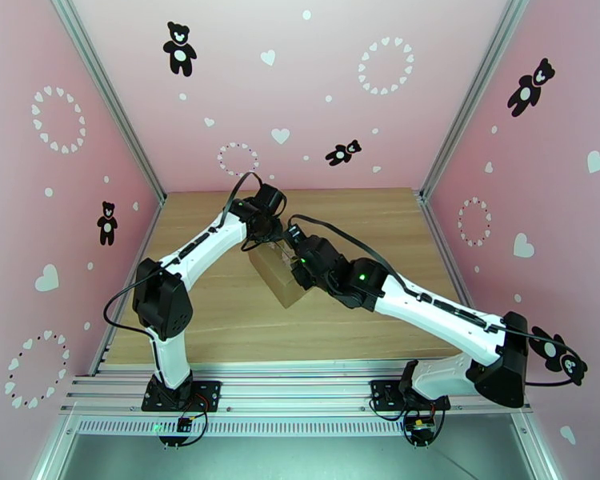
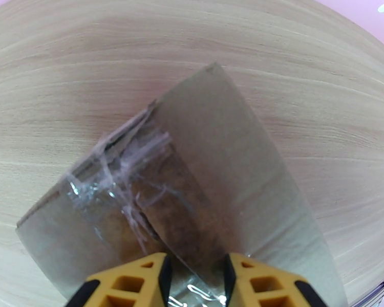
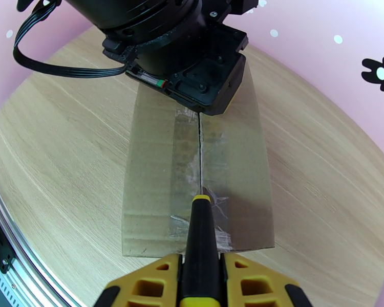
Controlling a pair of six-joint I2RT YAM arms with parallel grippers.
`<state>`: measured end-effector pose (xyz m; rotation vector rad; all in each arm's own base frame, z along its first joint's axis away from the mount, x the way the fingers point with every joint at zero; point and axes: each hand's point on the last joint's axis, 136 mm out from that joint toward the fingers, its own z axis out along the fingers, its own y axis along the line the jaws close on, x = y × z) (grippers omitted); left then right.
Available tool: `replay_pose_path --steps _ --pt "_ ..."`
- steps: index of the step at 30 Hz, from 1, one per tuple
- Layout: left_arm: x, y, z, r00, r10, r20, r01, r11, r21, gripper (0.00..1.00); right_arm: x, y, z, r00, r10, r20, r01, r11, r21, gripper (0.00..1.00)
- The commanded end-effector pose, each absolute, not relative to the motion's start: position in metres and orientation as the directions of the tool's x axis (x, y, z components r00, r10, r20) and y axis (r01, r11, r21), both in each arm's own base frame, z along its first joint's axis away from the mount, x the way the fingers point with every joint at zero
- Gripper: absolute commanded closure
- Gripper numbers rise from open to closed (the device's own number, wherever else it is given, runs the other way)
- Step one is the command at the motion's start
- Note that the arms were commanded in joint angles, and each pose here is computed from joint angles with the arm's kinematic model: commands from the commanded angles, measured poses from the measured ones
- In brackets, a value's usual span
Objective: Unpack the express box
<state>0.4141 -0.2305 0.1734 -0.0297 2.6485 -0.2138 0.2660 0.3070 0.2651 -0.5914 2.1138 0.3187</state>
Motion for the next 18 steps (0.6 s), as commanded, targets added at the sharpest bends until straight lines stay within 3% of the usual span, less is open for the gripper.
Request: replay_pose_path --steps 1,18 --pt "0.407 -0.207 0.129 -0.931 -0.063 -0.359 -0.050 0.998 -0.048 0.64 0.248 0.289 0.249 -0.538 -0.334 -0.774 -0.521 0.854 -0.007 1.00" --pt "0.411 -0.204 0.122 -0.932 -0.092 -0.350 -0.081 0.996 -0.048 0.65 0.243 0.278 0.252 -0.541 -0.339 -0.770 -0.511 0.860 -0.019 1.00"
